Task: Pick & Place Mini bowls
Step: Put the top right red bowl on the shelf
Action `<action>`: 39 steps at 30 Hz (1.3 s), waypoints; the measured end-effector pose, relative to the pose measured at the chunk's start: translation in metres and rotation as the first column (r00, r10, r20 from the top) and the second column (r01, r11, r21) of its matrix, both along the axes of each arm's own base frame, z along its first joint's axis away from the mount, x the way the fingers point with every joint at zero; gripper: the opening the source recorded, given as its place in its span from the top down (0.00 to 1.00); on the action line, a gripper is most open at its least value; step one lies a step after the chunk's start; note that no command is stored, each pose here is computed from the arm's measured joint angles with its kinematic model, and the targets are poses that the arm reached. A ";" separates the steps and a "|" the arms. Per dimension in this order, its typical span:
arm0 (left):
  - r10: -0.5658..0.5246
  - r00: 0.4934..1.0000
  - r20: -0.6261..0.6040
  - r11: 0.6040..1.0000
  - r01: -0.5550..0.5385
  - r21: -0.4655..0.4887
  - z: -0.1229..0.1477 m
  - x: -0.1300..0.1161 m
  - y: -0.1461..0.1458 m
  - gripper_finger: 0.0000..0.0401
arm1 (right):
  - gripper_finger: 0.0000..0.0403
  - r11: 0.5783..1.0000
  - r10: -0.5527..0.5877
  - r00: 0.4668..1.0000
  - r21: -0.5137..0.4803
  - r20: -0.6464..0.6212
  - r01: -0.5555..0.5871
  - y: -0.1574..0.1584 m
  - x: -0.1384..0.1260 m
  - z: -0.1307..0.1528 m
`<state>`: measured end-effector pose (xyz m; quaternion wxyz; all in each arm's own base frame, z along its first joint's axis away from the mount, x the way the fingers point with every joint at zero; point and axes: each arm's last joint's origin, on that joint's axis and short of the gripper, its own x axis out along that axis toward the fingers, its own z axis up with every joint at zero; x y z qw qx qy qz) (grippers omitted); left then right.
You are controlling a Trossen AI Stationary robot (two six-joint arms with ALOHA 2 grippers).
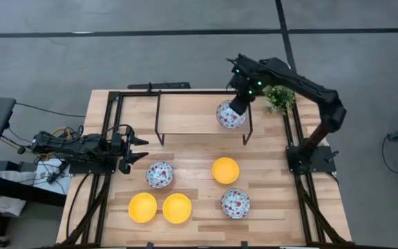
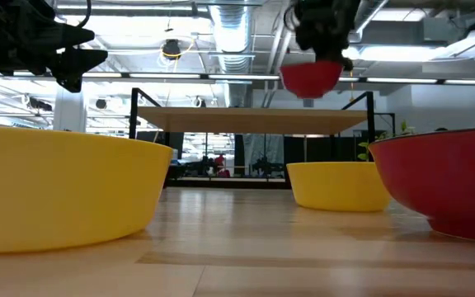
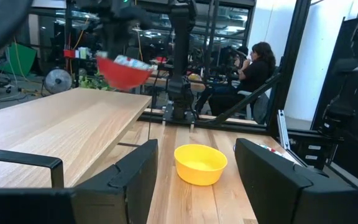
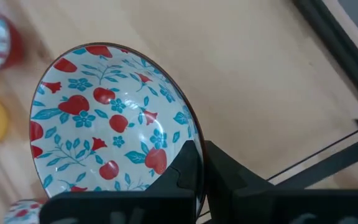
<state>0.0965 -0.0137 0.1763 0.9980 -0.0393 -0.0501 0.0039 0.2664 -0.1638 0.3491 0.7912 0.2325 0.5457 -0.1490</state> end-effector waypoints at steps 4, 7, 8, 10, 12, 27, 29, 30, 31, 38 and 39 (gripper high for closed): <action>0.000 1.000 0.000 1.000 0.000 0.000 0.000 0.000 0.000 0.47 | 1.00 0.999 0.004 1.000 0.045 -0.002 -0.004 -0.019 0.002 -0.014; 0.000 1.000 0.000 1.000 0.000 0.000 0.000 0.000 0.000 0.47 | 1.00 0.998 -0.001 1.000 0.066 0.025 0.000 -0.028 0.001 -0.017; 0.000 1.000 0.001 1.000 0.000 0.000 0.000 0.000 0.000 0.47 | 1.00 0.998 -0.001 1.000 0.064 0.030 -0.001 -0.030 0.001 -0.017; 0.000 1.000 0.000 1.000 0.000 0.000 0.000 0.000 0.000 0.47 | 1.00 0.998 0.007 0.999 0.068 0.035 -0.009 -0.032 0.001 -0.018; 0.000 1.000 0.001 1.000 0.000 0.000 0.000 0.000 0.000 0.47 | 1.00 0.998 0.009 0.999 0.063 0.042 -0.011 -0.032 0.001 -0.018; 0.000 1.000 0.000 1.000 0.000 0.000 0.000 0.000 0.000 0.47 | 1.00 0.999 0.010 0.998 0.047 0.062 -0.013 -0.035 0.003 -0.017; -0.001 1.000 0.000 1.000 0.001 0.000 0.000 0.000 0.000 0.47 | 1.00 0.999 0.010 0.998 0.048 0.062 -0.013 -0.035 0.003 -0.017; 0.000 1.000 0.000 1.000 0.000 0.000 0.000 0.000 0.000 0.47 | 1.00 0.999 0.010 0.998 0.048 0.061 -0.013 -0.035 0.003 -0.017; 0.000 1.000 0.000 1.000 0.000 0.000 0.000 0.000 0.000 0.47 | 1.00 0.999 0.009 0.998 0.049 0.059 -0.012 -0.035 0.002 -0.017; 0.000 1.000 0.000 1.000 0.000 0.000 0.000 0.000 0.000 0.47 | 1.00 0.999 0.011 0.998 0.044 0.061 -0.013 -0.035 0.003 -0.018; -0.001 1.000 0.000 1.000 0.001 0.000 0.000 0.000 0.000 0.47 | 1.00 0.999 0.011 0.998 0.042 0.063 -0.014 -0.035 0.003 -0.018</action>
